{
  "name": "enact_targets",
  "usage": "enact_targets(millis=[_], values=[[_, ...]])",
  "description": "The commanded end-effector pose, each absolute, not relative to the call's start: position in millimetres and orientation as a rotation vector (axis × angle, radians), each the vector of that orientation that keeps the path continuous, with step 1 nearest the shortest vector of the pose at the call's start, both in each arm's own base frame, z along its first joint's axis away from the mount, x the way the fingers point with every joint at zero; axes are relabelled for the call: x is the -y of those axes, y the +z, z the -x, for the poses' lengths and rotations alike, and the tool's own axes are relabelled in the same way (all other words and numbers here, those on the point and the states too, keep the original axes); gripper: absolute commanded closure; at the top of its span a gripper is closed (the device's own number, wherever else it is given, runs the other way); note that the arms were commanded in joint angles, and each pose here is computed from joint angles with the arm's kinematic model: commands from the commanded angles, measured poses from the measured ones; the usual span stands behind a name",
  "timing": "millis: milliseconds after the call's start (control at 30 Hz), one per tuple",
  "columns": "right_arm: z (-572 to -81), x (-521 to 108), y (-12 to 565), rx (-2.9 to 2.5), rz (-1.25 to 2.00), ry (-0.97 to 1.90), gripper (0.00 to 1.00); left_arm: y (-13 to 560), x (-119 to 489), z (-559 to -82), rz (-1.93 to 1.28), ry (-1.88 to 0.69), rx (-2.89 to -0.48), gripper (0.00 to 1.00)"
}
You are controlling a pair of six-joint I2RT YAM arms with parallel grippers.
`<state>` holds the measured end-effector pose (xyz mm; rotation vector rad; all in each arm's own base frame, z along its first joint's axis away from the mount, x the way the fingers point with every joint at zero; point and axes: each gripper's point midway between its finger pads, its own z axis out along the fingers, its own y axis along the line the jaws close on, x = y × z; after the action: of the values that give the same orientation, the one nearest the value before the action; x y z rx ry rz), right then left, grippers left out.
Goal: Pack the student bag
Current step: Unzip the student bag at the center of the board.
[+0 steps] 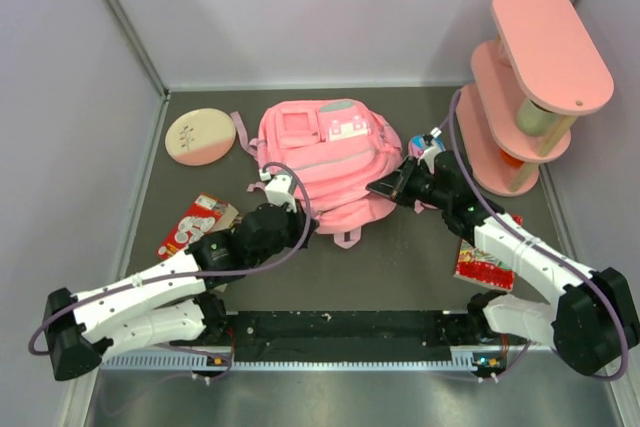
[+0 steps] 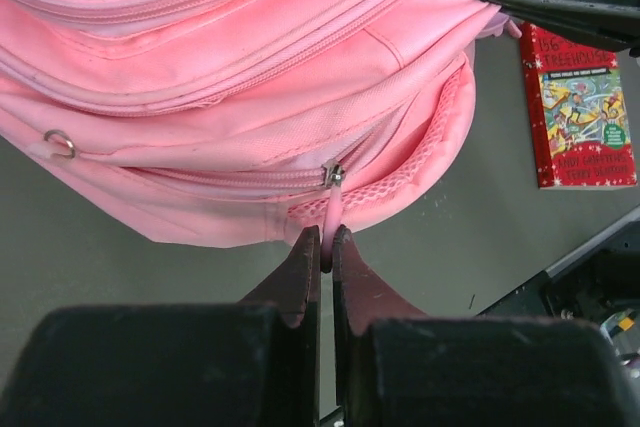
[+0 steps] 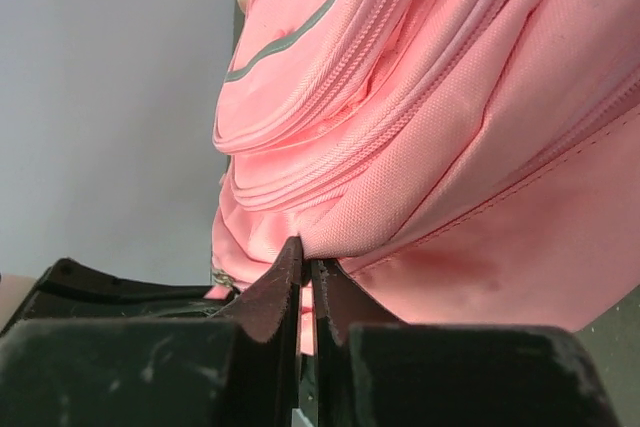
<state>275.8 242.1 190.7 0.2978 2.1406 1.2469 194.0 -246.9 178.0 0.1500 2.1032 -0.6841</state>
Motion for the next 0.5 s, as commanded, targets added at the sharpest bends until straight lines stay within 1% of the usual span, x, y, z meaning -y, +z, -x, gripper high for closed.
enact_targets(millis=[0, 33, 100, 167, 267, 467], values=[[-311, -217, 246, -1.896, -0.272, 1.158, 1.00, 175, 206, -188, -0.282, -0.481, -2.175, 1.00], [-309, -219, 244, -1.896, -0.259, 1.166, 1.00, 183, 206, -191, -0.297, -0.485, -2.184, 1.00], [-308, -220, 241, -1.907, -0.246, 1.171, 1.00, 166, 194, -188, -0.336, -0.377, -2.271, 1.00], [-306, -223, 239, -1.909, -0.229, 1.186, 1.00, 156, 190, -190, -0.377, -0.323, -2.300, 1.00], [-305, -223, 238, -1.915, -0.217, 1.181, 1.00, 139, 177, -193, -0.360, -0.262, -2.368, 1.00], [-305, -220, 250, -1.903, -0.180, 1.149, 1.00, 123, 156, -193, -0.363, -0.177, -2.451, 1.00]])
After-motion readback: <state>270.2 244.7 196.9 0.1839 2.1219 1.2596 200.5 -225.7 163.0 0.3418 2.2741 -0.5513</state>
